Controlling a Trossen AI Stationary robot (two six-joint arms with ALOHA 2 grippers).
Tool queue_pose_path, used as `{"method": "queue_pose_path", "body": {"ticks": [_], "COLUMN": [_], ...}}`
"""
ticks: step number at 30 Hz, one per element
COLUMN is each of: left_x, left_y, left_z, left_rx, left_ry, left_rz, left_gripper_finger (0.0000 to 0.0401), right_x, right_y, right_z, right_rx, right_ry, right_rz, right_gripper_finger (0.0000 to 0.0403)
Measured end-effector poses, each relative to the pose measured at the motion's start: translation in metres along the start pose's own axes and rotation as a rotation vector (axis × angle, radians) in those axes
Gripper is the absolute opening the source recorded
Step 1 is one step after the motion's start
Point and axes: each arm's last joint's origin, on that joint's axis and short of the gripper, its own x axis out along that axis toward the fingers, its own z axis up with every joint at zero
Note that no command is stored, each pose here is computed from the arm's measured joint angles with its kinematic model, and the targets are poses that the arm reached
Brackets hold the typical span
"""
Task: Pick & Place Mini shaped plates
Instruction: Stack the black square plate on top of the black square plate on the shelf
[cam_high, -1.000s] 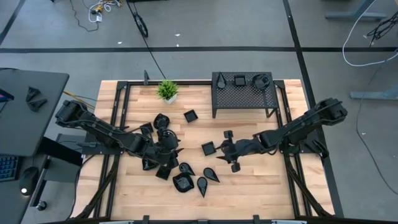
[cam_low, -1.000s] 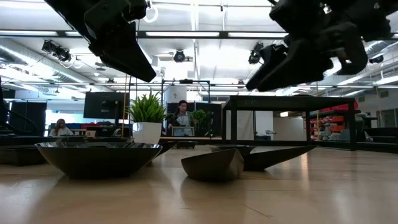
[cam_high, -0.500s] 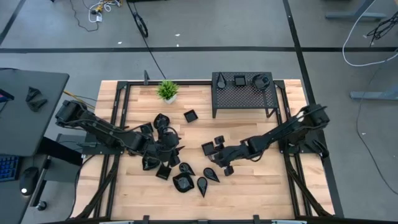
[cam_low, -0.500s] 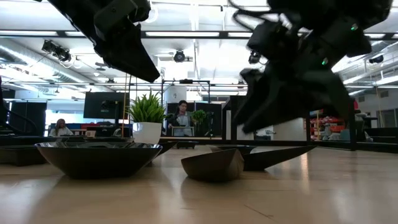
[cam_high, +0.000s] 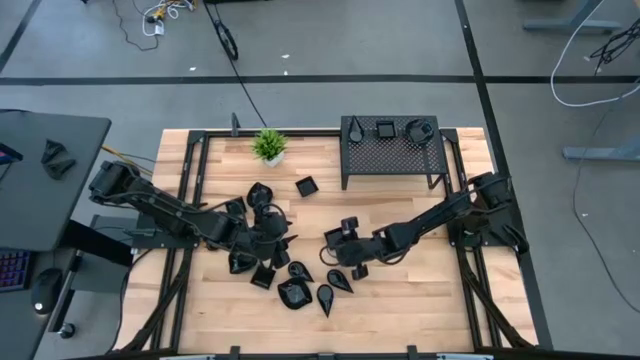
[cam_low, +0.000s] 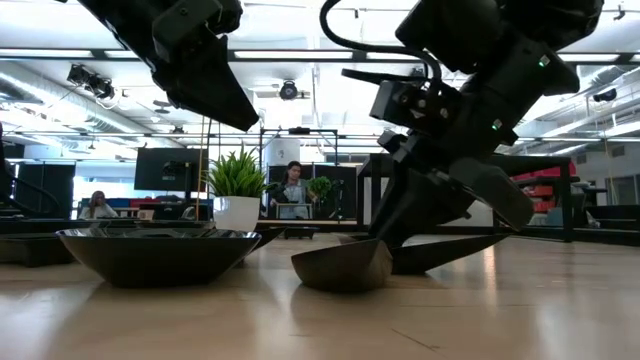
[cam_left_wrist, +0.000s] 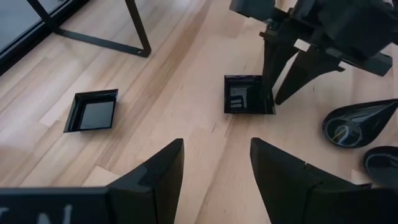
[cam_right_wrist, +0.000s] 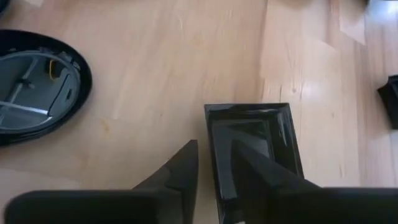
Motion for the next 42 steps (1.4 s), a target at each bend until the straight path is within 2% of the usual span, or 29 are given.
{"method": "queue_pose_path", "body": {"ticks": [10, 16, 21, 26, 29, 34, 38, 42], "left_x": [0.000, 0.000, 0.000, 0.000, 0.000, 0.000, 0.000, 0.000], "left_y": [0.000, 0.000, 0.000, 0.000, 0.000, 0.000, 0.000, 0.000], "left_z": [0.000, 0.000, 0.000, 0.000, 0.000, 0.000, 0.000, 0.000], "left_rx": [0.000, 0.000, 0.000, 0.000, 0.000, 0.001, 0.000, 0.001], "left_ry": [-0.001, -0.001, 0.000, 0.000, -0.001, -0.002, -0.002, -0.002], "left_rz": [-0.001, -0.001, 0.000, 0.000, -0.001, -0.001, 0.000, 0.000], "left_gripper_finger": [0.0193, 0.0193, 0.0193, 0.0193, 0.0193, 0.0193, 0.0193, 0.0193], "right_x": [-0.001, -0.010, -0.036, -0.084, -0.120, -0.174, -0.194, -0.196], "right_y": [0.000, -0.003, -0.008, -0.018, -0.033, -0.075, -0.114, -0.155], "right_z": [-0.003, 0.003, 0.021, 0.044, 0.052, 0.043, 0.020, -0.008], "right_rx": [-0.005, -0.002, 0.012, -0.024, -0.020, 0.002, -0.006, -0.016], "right_ry": [0.029, -0.006, -0.105, -0.259, -0.304, -0.239, -0.117, 0.053], "right_rz": [0.003, -0.001, 0.002, -0.016, -0.097, -0.302, -0.411, -0.486], "right_gripper_finger": [0.0014, 0.0007, 0.0016, 0.0013, 0.0008, 0.0005, 0.0005, 0.0006]}}
